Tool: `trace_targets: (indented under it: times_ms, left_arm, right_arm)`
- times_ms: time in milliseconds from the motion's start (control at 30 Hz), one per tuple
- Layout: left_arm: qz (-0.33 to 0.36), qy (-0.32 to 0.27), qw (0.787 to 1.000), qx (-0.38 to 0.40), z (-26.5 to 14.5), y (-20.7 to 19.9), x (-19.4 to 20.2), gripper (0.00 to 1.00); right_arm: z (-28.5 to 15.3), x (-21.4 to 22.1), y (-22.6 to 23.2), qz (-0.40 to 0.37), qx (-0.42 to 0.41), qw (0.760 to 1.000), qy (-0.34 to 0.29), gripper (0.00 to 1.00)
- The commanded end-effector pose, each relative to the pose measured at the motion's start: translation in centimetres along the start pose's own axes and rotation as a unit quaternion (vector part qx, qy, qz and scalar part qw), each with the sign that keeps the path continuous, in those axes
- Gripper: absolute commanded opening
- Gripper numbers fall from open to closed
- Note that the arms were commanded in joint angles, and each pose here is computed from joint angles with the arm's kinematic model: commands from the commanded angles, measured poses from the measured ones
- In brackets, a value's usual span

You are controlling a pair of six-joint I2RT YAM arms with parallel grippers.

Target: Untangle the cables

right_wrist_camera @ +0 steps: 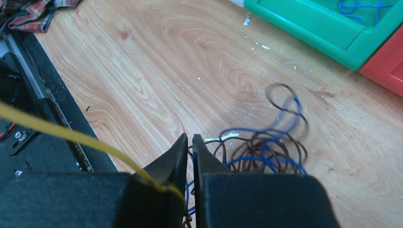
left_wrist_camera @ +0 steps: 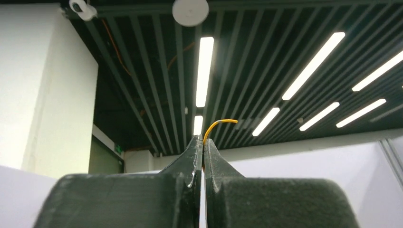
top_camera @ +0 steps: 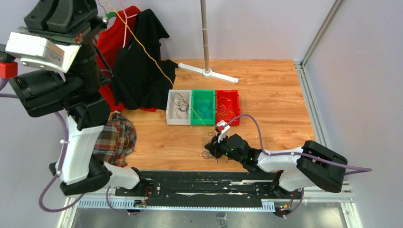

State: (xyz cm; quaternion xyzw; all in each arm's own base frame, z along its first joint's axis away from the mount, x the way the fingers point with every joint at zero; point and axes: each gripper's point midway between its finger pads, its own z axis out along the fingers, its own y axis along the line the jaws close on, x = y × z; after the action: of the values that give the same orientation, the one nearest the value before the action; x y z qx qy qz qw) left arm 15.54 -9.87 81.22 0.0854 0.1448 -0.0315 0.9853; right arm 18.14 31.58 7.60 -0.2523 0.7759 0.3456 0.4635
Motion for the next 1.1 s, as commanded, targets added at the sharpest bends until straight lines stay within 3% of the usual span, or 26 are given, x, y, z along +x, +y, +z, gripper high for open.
trace_targets:
  times_ms: [0, 133, 367, 567, 667, 733, 933, 1067]
  left_arm:
    - [0.024, -0.085, 0.995, -0.055, 2.5, 2.5, -3.8, 0.0]
    - [0.046, -0.123, 0.99, -0.057, 3.4, 2.4, -5.1, 0.0]
    - [0.066, -0.128, 0.989, -0.037, 3.2, 1.1, -4.5, 0.01]
    - [0.106, -0.182, 0.975, -0.071, 3.7, 2.6, -7.2, 0.01]
    - [0.061, -0.094, 0.994, 0.019, 2.6, -1.0, -2.9, 0.01]
    - [0.025, -0.063, 0.994, 0.086, 0.0, -4.0, -0.9, 0.01]
    - [-0.057, 0.069, 0.969, 0.231, -9.2, -11.8, 6.5, 0.0]
    - [-0.069, 0.114, 0.957, 0.257, -11.9, -13.7, 9.1, 0.0]
  right_arm:
    - [-0.5, 1.5, -1.3, 0.008, 0.02, 1.0, 0.016, 0.08]
    - [-0.8, 2.1, -1.6, 0.013, 0.022, 1.0, 0.017, 0.09]
    - [-2.0, 2.8, -2.3, 0.016, 0.033, 0.999, 0.016, 0.09]
    - [-3.5, 3.2, -3.3, 0.026, 0.051, 0.998, 0.003, 0.28]
    - [-4.1, 0.5, -2.5, 0.026, 0.037, 0.998, -0.037, 0.36]
    - [-4.4, -2.9, -1.5, 0.013, 0.028, 0.997, -0.064, 0.38]
    - [-6.4, -10.2, 0.4, -0.027, 0.014, 0.992, -0.123, 0.31]
    - [-7.1, -12.9, 1.2, -0.035, 0.006, 0.989, -0.145, 0.39]
